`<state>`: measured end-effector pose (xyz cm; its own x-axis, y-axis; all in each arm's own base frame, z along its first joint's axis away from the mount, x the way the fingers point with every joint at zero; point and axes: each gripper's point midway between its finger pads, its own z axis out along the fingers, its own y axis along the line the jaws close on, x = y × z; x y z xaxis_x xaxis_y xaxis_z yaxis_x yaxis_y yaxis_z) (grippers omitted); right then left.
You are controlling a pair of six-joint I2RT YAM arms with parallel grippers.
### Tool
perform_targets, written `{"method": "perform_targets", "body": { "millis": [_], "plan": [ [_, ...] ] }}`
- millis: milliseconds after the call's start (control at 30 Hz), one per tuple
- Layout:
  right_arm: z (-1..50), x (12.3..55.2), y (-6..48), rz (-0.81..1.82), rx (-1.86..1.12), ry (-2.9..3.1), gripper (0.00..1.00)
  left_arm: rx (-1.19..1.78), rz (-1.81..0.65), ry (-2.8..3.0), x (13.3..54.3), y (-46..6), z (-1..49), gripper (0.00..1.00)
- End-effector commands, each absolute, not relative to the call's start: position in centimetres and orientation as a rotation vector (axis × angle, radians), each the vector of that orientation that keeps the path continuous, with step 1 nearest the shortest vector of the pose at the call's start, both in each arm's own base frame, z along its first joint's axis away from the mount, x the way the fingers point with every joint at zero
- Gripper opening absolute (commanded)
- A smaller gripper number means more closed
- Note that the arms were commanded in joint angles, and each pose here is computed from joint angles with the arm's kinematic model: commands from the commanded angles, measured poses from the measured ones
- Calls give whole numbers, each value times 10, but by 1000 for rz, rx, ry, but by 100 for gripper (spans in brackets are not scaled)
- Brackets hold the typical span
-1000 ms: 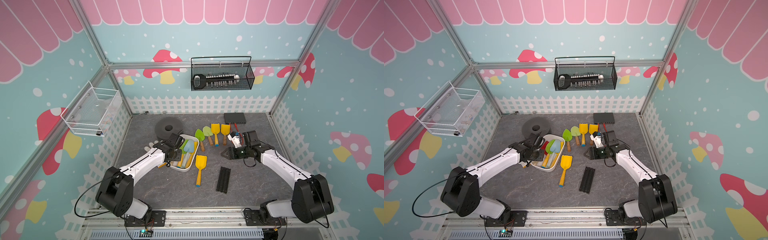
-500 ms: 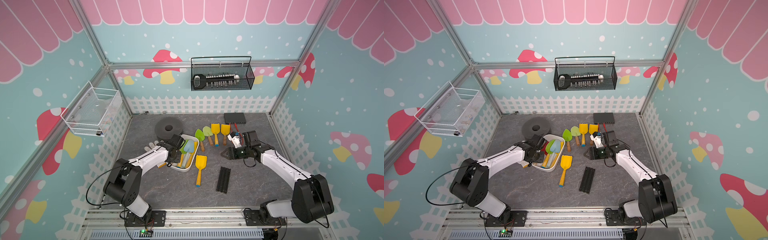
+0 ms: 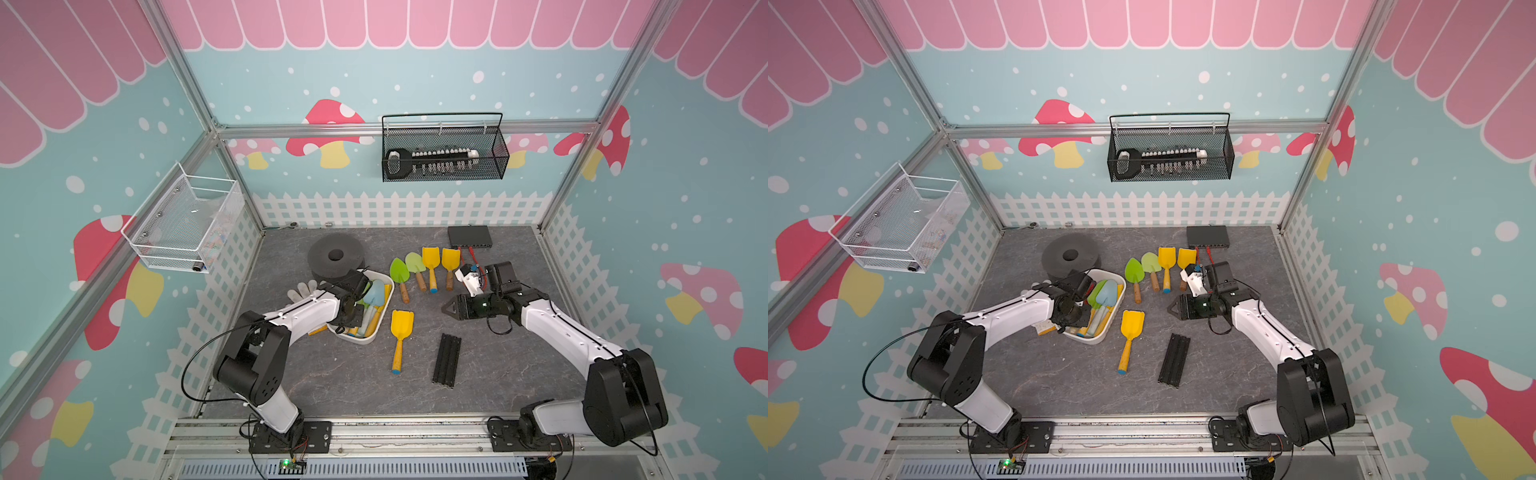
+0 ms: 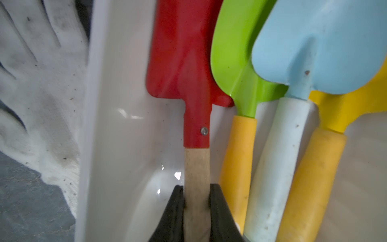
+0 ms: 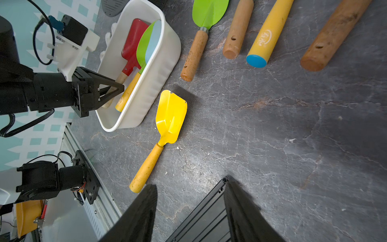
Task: Take the shovel out of the storage box
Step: Pick up the shovel from the storage box.
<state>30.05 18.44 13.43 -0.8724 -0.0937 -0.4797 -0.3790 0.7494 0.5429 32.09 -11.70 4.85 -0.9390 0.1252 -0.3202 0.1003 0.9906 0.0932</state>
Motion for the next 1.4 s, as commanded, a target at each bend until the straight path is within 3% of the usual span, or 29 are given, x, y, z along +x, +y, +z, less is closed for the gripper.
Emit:
{"method": "perform_targets", "body": {
  "millis": [0,133,367,600,967,1367],
  "plan": [
    [133,299,183,910,-372,2516,58,168,113,2693,332,-123,81,5],
    [135,299,182,906,-371,2513,58,224,210,2582,335,-129,107,0],
    [135,298,183,916,-374,2510,58,203,400,2416,333,-121,142,0],
    [134,298,183,917,-371,2512,58,115,429,2338,330,-107,165,0],
    [140,298,187,948,-365,2482,58,37,-69,2223,306,-139,202,0],
    [143,297,186,941,-368,2476,59,-6,-426,2246,282,-184,193,0]
  ]
}}
